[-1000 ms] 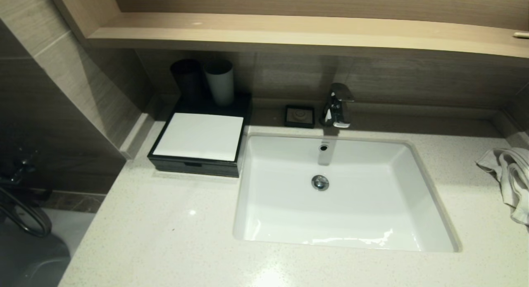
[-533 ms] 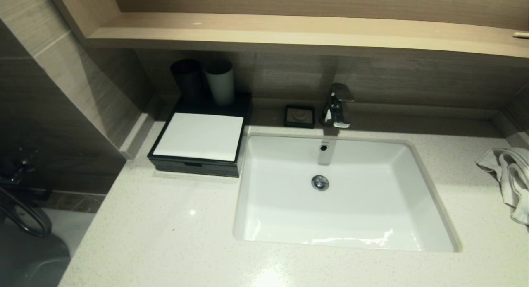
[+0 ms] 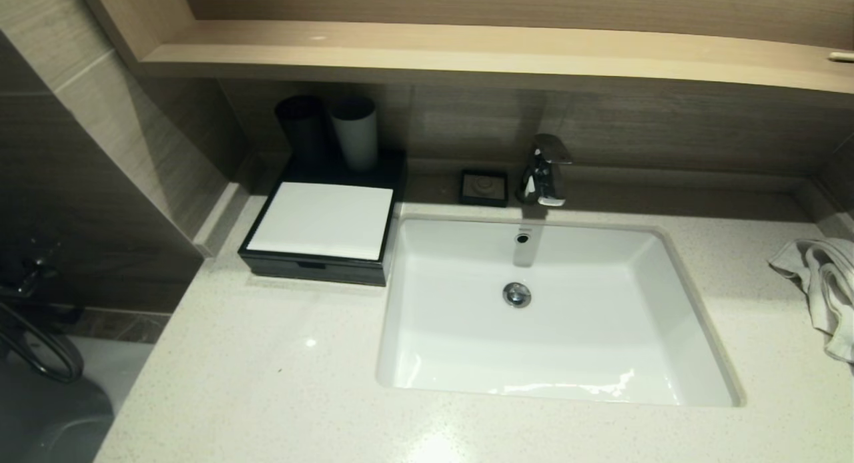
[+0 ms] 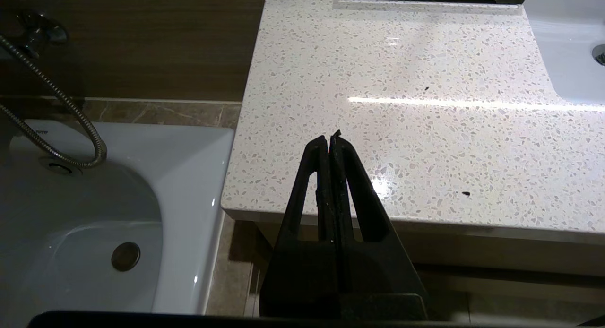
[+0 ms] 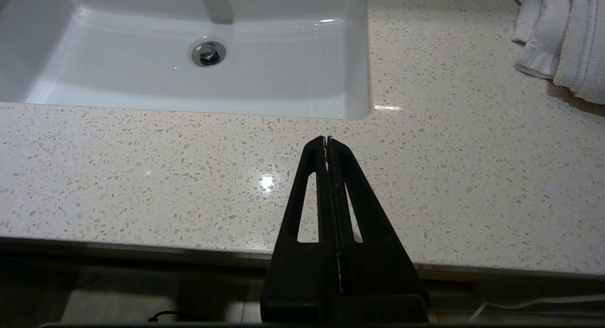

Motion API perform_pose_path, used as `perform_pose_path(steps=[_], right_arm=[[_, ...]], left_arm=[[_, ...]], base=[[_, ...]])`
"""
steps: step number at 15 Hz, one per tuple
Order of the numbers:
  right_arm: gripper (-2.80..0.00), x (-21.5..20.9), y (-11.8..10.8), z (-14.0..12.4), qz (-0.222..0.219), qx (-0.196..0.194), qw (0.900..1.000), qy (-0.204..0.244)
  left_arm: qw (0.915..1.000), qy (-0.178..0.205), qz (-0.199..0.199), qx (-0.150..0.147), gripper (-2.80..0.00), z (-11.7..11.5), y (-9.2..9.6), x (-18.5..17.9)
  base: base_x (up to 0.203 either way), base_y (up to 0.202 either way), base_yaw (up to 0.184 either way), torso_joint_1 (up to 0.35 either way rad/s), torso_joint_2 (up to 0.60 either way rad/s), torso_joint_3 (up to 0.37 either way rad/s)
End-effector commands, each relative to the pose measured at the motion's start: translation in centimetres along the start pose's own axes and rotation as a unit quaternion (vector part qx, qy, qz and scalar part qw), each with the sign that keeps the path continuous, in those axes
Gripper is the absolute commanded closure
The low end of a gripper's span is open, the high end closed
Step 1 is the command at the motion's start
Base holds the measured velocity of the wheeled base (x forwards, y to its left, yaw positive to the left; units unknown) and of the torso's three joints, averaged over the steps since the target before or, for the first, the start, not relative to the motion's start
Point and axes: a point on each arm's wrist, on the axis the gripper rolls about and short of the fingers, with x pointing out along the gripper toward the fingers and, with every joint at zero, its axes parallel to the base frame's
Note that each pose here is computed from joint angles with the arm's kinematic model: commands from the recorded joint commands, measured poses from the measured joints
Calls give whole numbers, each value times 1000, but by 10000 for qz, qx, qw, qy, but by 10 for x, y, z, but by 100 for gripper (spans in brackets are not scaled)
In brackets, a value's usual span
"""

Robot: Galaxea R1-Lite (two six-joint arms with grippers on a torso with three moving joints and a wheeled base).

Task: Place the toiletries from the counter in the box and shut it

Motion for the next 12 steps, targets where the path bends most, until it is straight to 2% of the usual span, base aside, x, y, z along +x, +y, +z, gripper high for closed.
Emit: perform_pose_path(steps=[1, 12], right_arm=[[0, 0, 0, 0, 2, 0, 10000, -2], [0, 0, 0, 0, 1, 8, 10000, 6]], left_arm=[[10000, 5, 2, 1, 0, 0, 0, 0], [10000, 5, 2, 1, 0, 0, 0, 0]], base=[[0, 0, 0, 0, 0, 0], [0, 0, 0, 0, 0, 0]])
